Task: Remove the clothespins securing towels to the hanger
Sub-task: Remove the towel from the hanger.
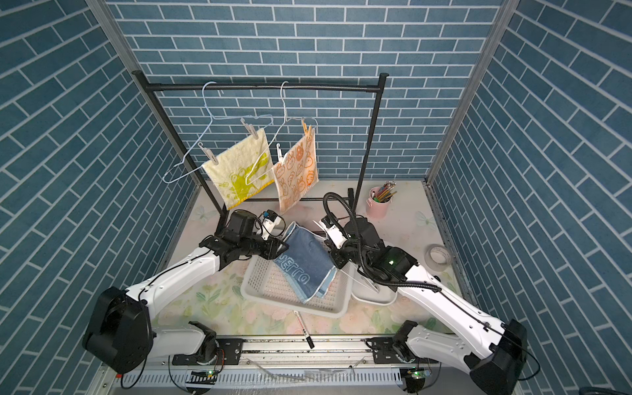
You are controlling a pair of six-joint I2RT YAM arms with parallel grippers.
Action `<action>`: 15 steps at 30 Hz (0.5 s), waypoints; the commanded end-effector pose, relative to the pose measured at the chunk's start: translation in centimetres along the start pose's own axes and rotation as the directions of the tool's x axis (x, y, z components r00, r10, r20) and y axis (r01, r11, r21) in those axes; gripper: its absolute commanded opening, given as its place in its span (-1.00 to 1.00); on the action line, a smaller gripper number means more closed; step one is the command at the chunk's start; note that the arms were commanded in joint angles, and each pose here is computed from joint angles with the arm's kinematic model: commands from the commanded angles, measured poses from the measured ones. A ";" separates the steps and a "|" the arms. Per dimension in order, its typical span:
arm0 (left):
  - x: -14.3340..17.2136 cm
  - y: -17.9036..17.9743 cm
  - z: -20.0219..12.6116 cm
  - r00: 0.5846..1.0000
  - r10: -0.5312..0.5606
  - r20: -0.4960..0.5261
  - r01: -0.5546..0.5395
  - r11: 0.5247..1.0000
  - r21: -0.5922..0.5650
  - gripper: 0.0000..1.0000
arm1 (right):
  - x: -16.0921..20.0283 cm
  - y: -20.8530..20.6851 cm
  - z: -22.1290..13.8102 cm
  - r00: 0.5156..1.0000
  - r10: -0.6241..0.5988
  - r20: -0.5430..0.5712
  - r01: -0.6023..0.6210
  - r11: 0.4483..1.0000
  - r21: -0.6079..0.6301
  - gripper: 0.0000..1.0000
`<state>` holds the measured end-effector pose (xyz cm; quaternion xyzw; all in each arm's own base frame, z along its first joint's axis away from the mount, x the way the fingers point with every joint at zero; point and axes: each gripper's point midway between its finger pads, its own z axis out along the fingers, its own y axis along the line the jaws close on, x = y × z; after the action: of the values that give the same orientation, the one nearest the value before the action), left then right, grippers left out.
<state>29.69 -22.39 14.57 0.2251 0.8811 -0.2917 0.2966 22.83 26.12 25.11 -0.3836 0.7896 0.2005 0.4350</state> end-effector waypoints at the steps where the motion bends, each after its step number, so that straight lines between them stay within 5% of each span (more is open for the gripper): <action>1: -1.1 -0.7 0.1 0.999 0.033 0.022 -0.033 0.999 0.020 -0.32 | -1.2 0.0 -0.9 0.999 0.000 0.052 0.001 1.000 -0.005 -1.00; 7: -1.3 -0.7 -0.3 0.999 0.042 0.022 -0.042 0.999 0.005 -0.99 | -0.8 -0.2 -0.7 0.999 0.000 0.035 0.000 1.000 0.008 -1.00; 15: -5.1 -4.9 -5.8 0.975 0.115 0.191 -0.131 0.989 0.075 -1.00 | 0.1 -1.1 -0.6 1.000 -0.002 -0.029 0.003 0.998 0.062 -1.00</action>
<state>29.03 -22.62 18.84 0.2429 0.8556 -0.3038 0.3416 22.89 25.58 24.50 -0.3814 0.7984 0.1861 0.4272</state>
